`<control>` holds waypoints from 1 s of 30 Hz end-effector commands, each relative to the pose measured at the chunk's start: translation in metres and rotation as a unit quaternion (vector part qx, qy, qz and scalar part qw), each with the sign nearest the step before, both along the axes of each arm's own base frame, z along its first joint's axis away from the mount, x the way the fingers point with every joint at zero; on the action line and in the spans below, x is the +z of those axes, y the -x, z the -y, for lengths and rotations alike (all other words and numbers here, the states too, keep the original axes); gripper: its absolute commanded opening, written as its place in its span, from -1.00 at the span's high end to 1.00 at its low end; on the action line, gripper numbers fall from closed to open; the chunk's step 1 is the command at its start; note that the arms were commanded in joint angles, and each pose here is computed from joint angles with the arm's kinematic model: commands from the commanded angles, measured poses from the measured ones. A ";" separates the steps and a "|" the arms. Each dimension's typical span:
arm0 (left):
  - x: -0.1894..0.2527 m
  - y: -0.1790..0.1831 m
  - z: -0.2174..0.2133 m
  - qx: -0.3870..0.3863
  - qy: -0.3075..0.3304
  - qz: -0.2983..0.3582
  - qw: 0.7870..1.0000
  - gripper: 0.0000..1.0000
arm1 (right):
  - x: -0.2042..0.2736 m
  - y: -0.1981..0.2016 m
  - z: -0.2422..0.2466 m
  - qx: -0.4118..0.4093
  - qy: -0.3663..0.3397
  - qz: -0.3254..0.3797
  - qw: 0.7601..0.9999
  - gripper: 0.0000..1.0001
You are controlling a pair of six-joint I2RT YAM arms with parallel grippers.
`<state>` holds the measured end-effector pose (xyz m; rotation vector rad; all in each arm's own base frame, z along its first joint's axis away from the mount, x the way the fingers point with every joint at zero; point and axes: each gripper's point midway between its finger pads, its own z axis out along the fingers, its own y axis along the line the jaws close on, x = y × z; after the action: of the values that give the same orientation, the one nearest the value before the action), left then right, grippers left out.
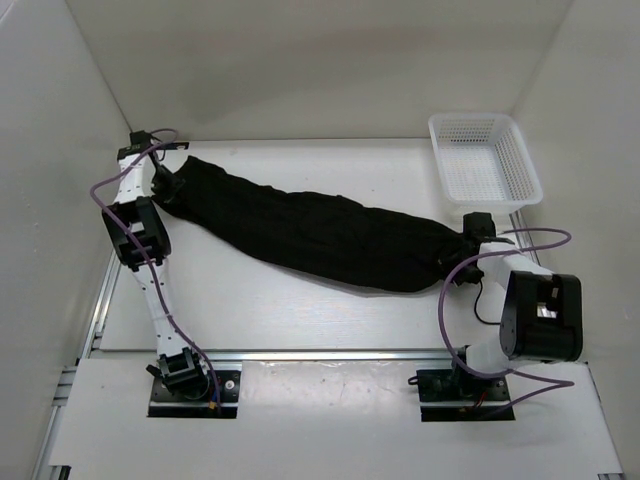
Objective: Fold and stack the trousers
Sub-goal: Fold the trousers
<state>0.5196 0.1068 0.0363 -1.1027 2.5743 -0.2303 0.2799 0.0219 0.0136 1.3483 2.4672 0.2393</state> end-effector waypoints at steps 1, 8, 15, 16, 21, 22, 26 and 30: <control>0.064 -0.006 -0.019 0.021 -0.033 0.060 0.997 0.78 | 0.015 -0.015 0.014 -0.014 0.034 0.023 0.999 1.00; 0.091 0.025 -0.041 0.037 -0.043 0.065 0.996 0.78 | 0.054 0.016 0.036 -0.027 0.094 0.045 0.994 1.00; 0.068 0.063 -0.036 0.042 -0.055 0.021 0.997 0.78 | 0.045 0.061 0.034 -0.032 0.094 0.015 0.995 0.91; 0.073 0.062 -0.039 0.045 -0.063 0.028 0.997 0.78 | 0.046 0.061 0.037 -0.030 0.097 0.018 0.995 0.49; 0.072 0.060 -0.034 0.017 -0.051 0.028 0.998 0.44 | 0.056 0.056 0.036 -0.013 0.100 0.035 0.994 -0.64; 0.077 0.059 -0.034 0.017 -0.052 0.031 0.998 0.27 | 0.058 0.061 0.036 -0.007 0.102 0.028 0.994 -0.77; 0.116 0.060 -0.052 0.026 -0.112 0.029 0.993 -0.51 | 0.081 0.068 0.041 0.001 0.123 0.045 0.991 -0.83; 0.172 0.053 -0.057 0.031 -0.148 0.082 0.985 -0.68 | 0.123 0.070 0.053 -0.014 0.157 0.097 0.983 -0.76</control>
<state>0.4714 0.1573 0.1483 -1.0676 2.4336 -0.0015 0.2137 -0.0166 0.1031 1.2079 2.2868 0.0430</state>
